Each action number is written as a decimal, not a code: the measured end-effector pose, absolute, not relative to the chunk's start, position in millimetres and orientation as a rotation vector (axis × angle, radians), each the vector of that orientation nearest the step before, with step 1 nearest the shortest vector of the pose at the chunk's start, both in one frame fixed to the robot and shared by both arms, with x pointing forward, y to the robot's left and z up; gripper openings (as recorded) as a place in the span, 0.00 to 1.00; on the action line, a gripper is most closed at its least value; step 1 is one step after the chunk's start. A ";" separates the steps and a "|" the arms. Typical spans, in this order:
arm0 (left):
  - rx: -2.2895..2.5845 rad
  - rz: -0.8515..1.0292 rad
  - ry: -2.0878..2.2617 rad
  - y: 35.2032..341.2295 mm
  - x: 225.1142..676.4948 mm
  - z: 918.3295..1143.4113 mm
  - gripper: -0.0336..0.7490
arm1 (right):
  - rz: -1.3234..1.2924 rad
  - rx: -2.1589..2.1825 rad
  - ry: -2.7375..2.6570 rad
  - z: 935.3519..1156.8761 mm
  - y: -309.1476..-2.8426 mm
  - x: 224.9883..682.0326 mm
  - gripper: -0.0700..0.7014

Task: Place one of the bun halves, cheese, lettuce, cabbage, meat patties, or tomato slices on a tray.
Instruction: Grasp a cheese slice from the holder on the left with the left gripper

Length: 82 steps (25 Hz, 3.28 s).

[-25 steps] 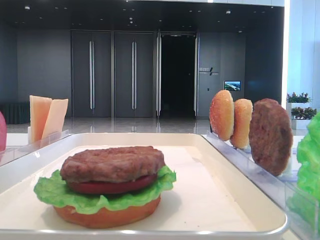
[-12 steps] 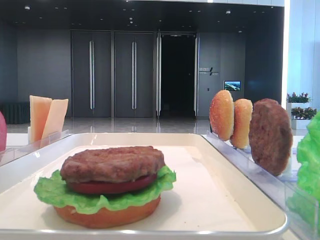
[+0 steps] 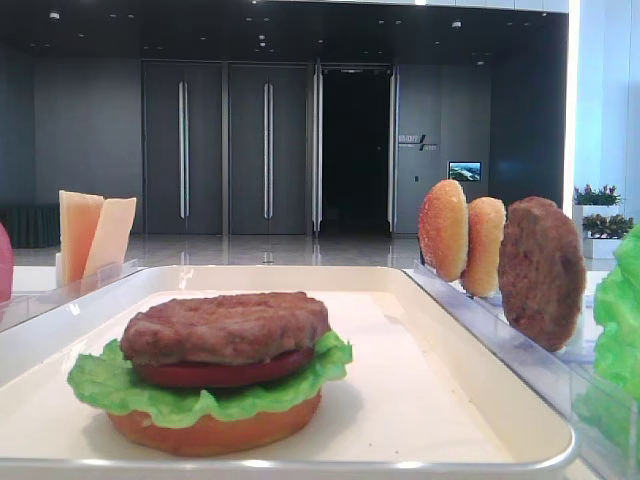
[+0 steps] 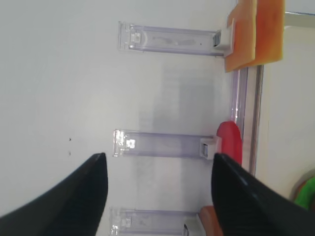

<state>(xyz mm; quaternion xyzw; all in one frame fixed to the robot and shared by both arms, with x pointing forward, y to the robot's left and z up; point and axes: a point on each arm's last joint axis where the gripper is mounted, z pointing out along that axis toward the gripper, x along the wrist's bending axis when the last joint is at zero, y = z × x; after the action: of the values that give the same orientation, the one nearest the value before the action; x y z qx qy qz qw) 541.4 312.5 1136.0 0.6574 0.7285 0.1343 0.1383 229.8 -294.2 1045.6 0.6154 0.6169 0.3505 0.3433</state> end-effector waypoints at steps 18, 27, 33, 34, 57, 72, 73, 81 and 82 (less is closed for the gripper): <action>1.874 0.387 2.123 316.4 647.9 1107.7 0.68 | 0.911 1.599 1.603 1045.6 -294.2 229.8 0.61; 1.871 0.388 2.124 317.5 679.3 1090.1 0.68 | 0.911 1.599 1.603 1045.6 -294.2 229.8 0.61; 1.870 0.404 2.164 320.7 691.2 1076.3 0.68 | 0.911 1.599 1.603 1045.6 -294.2 229.8 0.61; 1.874 0.410 2.167 321.4 691.8 1075.2 0.68 | 0.911 1.599 1.603 1045.6 -294.2 229.8 0.61; 1.972 0.471 2.104 202.1 688.2 1062.9 0.68 | 0.911 1.599 1.603 1045.6 -294.2 229.8 0.61; 1.973 0.370 2.156 153.3 686.3 1028.5 0.68 | 0.911 1.599 1.603 1045.6 -294.2 229.8 0.61; 1.973 0.367 2.161 153.1 686.8 1026.2 0.68 | 0.911 1.599 1.603 1045.6 -294.2 229.8 0.61; 1.986 0.346 2.184 151.5 690.0 1013.1 0.68 | 0.911 1.599 1.603 1045.6 -294.2 229.8 0.61; 1.988 0.345 2.186 151.3 690.5 1011.2 0.68 | 0.911 1.599 1.603 1045.6 -294.2 229.8 0.61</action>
<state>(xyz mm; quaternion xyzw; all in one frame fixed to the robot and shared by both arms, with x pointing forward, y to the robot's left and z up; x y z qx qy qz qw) 690.5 151.3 1011.2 0.6660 0.7322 0.1155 0.0833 229.8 -294.2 1045.6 0.6154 0.6169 0.3505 0.3433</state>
